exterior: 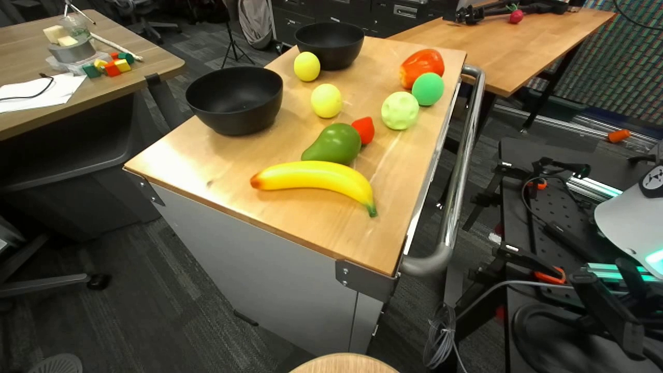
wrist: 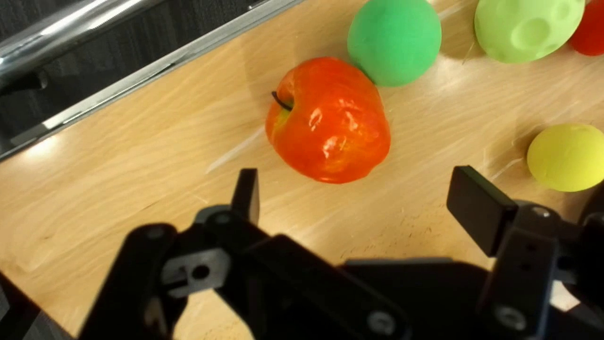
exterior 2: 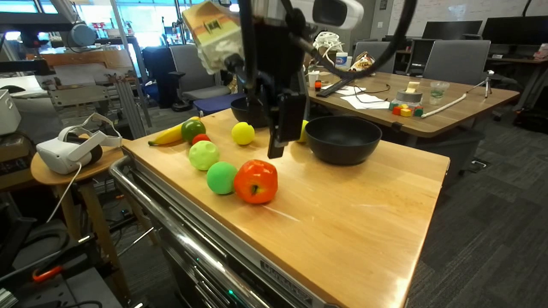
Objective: Pick up the fruit toys from the top of the cabinet and put them in the two black bowls.
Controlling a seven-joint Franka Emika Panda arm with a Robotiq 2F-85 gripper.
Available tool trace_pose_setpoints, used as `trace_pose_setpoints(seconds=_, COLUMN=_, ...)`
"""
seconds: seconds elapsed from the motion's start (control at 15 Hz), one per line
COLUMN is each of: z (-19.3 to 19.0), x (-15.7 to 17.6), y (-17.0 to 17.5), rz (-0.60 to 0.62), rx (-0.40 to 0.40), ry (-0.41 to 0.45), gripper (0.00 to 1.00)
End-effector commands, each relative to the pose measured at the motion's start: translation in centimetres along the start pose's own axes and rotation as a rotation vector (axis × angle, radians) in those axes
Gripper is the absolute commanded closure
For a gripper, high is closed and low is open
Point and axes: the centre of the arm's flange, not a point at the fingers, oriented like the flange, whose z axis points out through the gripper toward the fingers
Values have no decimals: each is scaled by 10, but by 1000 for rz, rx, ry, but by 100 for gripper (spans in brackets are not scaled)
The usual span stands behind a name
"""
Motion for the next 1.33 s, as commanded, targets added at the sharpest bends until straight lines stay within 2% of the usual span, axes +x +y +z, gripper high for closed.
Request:
trace_pose_setpoints(seconds=0.0, z=7, x=1, y=1, rz=3, rx=-2, ry=-13, gripper=0)
trace_pose_setpoints(seconds=0.27, z=14, x=3, y=1, rz=2, rx=6, ry=-24, gripper=0)
trace_pose_setpoints(seconds=0.67, z=59, x=11, y=4, rz=25, rx=11, ry=-76, gripper=0)
trace_pose_setpoints(seconds=1.2, z=89, x=20, y=-6, rz=23, rx=21, ry=-103, gripper=0)
trace_pose_setpoints(seconds=1.27, z=92, x=20, y=-7, rz=22, rx=19, ry=-107, gripper=23)
